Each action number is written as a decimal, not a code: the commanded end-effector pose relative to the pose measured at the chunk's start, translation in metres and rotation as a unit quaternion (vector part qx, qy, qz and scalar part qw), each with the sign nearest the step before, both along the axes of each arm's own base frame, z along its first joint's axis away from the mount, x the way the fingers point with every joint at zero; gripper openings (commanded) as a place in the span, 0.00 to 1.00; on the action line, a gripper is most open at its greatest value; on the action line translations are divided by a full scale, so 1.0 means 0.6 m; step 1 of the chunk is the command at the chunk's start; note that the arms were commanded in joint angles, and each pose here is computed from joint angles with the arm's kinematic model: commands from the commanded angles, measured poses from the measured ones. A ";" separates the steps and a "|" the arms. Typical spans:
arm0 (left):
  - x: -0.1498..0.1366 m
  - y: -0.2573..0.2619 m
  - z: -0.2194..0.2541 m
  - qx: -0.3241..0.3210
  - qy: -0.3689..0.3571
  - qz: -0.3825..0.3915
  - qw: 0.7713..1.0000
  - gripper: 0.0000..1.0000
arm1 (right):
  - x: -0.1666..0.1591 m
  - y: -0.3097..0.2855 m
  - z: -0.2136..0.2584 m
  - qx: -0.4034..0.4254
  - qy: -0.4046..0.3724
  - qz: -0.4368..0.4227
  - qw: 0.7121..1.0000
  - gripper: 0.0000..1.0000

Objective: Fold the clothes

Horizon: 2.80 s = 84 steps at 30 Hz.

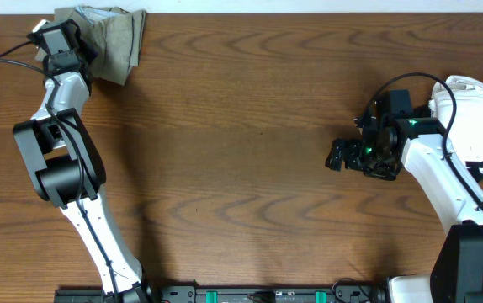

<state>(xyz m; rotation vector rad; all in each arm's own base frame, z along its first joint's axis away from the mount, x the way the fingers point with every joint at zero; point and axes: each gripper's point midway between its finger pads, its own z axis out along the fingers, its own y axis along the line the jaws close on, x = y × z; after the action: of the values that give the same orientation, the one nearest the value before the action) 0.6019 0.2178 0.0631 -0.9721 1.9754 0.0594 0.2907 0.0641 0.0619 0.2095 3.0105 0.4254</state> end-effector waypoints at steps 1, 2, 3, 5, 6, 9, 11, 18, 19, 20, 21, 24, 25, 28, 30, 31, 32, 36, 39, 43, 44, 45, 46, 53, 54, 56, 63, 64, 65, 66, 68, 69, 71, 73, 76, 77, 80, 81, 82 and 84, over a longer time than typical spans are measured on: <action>-0.009 0.010 -0.005 -0.021 0.000 0.031 0.999 0.08 | -0.002 -0.001 -0.003 -0.004 -0.001 0.007 1.000 0.99; -0.013 0.009 -0.010 -0.027 0.006 0.034 0.999 0.06 | -0.002 -0.001 -0.003 -0.004 -0.001 0.007 1.000 0.99; -0.016 0.009 -0.013 -0.029 0.010 0.037 0.999 0.06 | -0.002 -0.001 -0.003 -0.004 -0.001 0.007 1.000 0.99; -0.026 0.017 -0.019 -0.023 0.022 0.053 0.998 0.06 | -0.003 -0.001 -0.003 -0.004 0.000 0.009 1.000 0.99; -0.029 0.018 -0.021 -0.022 0.026 0.056 0.998 0.06 | -0.003 -0.001 -0.003 -0.004 0.000 0.010 1.000 0.99; -0.030 0.012 -0.026 -0.027 0.032 0.051 0.998 0.06 | -0.002 -0.001 -0.003 -0.004 -0.001 0.010 1.000 0.99; -0.026 0.000 -0.027 -0.034 0.032 0.040 0.998 0.05 | -0.001 -0.001 -0.003 -0.004 -0.003 0.010 1.000 0.99; -0.005 -0.055 -0.032 -0.053 0.022 0.022 0.998 0.06 | 0.000 -0.001 -0.003 -0.004 -0.004 0.010 1.000 0.99; -0.002 -0.067 -0.037 -0.062 0.020 0.024 0.998 0.06 | 0.000 -0.001 -0.003 -0.004 -0.004 0.010 1.000 0.99; 0.001 -0.079 -0.040 -0.070 0.018 0.025 0.997 0.06 | 0.000 -0.001 -0.003 -0.004 -0.004 0.010 1.000 0.99; 0.004 -0.092 -0.045 -0.076 0.018 0.024 0.997 0.06 | 0.000 -0.001 -0.003 -0.004 -0.004 0.010 1.000 0.99; 0.015 -0.135 -0.055 -0.079 0.020 0.006 0.997 0.06 | -0.002 -0.001 -0.003 -0.004 -0.002 0.010 1.000 0.99; 0.018 -0.148 -0.057 -0.079 0.020 0.000 0.997 0.06 | -0.002 -0.001 -0.003 -0.004 -0.001 0.010 1.000 0.99; 0.032 -0.178 -0.052 -0.075 0.009 -0.015 0.997 0.06 | -0.003 -0.001 -0.003 -0.004 0.000 0.011 1.000 0.99; 0.040 -0.191 -0.045 -0.073 -0.002 -0.022 0.997 0.06 | -0.003 -0.001 -0.003 -0.004 0.000 0.011 1.000 0.99; 0.043 -0.195 -0.043 -0.073 -0.006 -0.024 0.997 0.06 | -0.003 -0.001 -0.003 -0.004 0.000 0.011 1.000 0.99; 0.044 -0.196 -0.041 -0.073 -0.008 -0.026 0.997 0.06 | -0.003 -0.001 -0.003 -0.004 0.000 0.011 1.000 0.99; 0.046 -0.198 -0.039 -0.072 -0.011 -0.027 0.997 0.06 | -0.003 -0.001 -0.003 -0.004 0.000 0.011 1.000 0.99; 0.047 -0.198 -0.038 -0.072 -0.012 -0.027 0.997 0.06 | -0.003 -0.001 -0.003 -0.004 0.000 0.011 1.000 0.99; 0.050 -0.197 -0.033 -0.058 -0.012 -0.039 0.997 0.06 | -0.003 -0.001 -0.003 -0.004 0.000 0.011 1.000 0.99; 0.051 -0.197 -0.029 -0.051 -0.012 -0.044 0.998 0.06 | -0.003 -0.001 -0.003 -0.004 0.000 0.011 1.000 0.99; 0.053 -0.197 -0.022 -0.045 -0.015 -0.049 0.998 0.06 | -0.003 -0.001 -0.003 -0.004 0.000 0.012 1.000 0.99; 0.055 -0.196 -0.010 -0.037 -0.020 -0.054 0.998 0.06 | -0.004 -0.001 -0.003 -0.004 -0.001 0.014 1.000 0.99; 0.071 -0.188 0.081 0.017 -0.066 -0.076 0.995 0.06 | -0.004 -0.002 -0.003 -0.006 -0.002 0.021 1.000 0.99; 0.072 -0.187 0.083 0.030 -0.063 -0.084 0.994 0.06 | -0.004 -0.001 -0.003 -0.005 -0.003 0.021 1.000 0.99; 0.070 -0.185 0.073 0.045 -0.050 -0.091 0.994 0.06 | -0.003 -0.001 -0.003 -0.005 -0.004 0.021 1.000 0.99; 0.058 -0.180 0.001 0.039 -0.002 -0.093 0.995 0.07 | -0.004 -0.001 -0.003 -0.005 -0.002 0.021 1.000 0.99; 0.057 -0.178 -0.005 0.039 0.002 -0.092 0.995 0.07 | -0.005 -0.001 -0.003 -0.005 -0.001 0.021 1.000 0.99; 0.057 -0.176 -0.004 0.040 0.003 -0.092 0.995 0.07 | -0.006 -0.001 -0.003 -0.005 0.000 0.021 1.000 0.99; 0.058 -0.172 0.002 0.044 -0.001 -0.093 0.995 0.07 | -0.007 -0.002 -0.004 -0.005 0.001 0.021 1.000 0.99; 0.060 -0.167 0.029 0.048 -0.015 -0.091 0.995 0.07 | -0.009 -0.002 -0.004 -0.006 0.004 0.021 1.000 0.99; 0.060 -0.165 0.050 0.050 -0.025 -0.089 0.994 0.07 | -0.009 -0.002 -0.004 -0.006 0.005 0.021 1.000 0.99; 0.060 -0.164 0.097 0.055 -0.045 -0.088 0.994 0.07 | -0.009 -0.002 -0.004 -0.006 0.004 0.021 1.000 0.99; 0.054 -0.165 0.148 0.058 -0.063 -0.087 0.992 0.08 | -0.008 -0.002 -0.004 -0.005 0.003 0.021 1.000 0.99; 0.030 -0.173 0.236 0.062 -0.082 -0.088 0.991 0.25 | -0.009 0.002 -0.003 0.001 0.004 0.022 1.000 0.99; 0.019 -0.176 0.264 0.063 -0.086 -0.089 0.990 0.28 | -0.009 0.004 -0.002 0.005 0.003 0.022 1.000 0.99; -0.027 -0.182 0.357 0.066 -0.102 -0.088 0.989 0.41 | -0.009 0.014 0.002 0.023 0.003 0.025 0.999 0.99; -0.045 -0.186 0.388 0.067 -0.107 -0.088 0.988 0.47 | -0.011 0.019 0.004 0.032 0.004 0.026 0.999 0.99; -0.072 -0.190 0.424 0.068 -0.111 -0.089 0.988 0.53 | -0.013 0.024 0.006 0.042 0.006 0.027 0.999 0.99; -0.123 -0.196 0.480 0.069 -0.116 -0.088 0.987 0.73 | -0.016 0.035 0.013 0.062 0.007 0.029 0.998 0.99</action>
<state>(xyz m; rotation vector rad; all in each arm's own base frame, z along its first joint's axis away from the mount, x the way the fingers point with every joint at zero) 0.5615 0.1027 0.2904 -0.6855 1.8870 -0.0112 0.2846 0.0728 0.0636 0.1648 3.0256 0.5056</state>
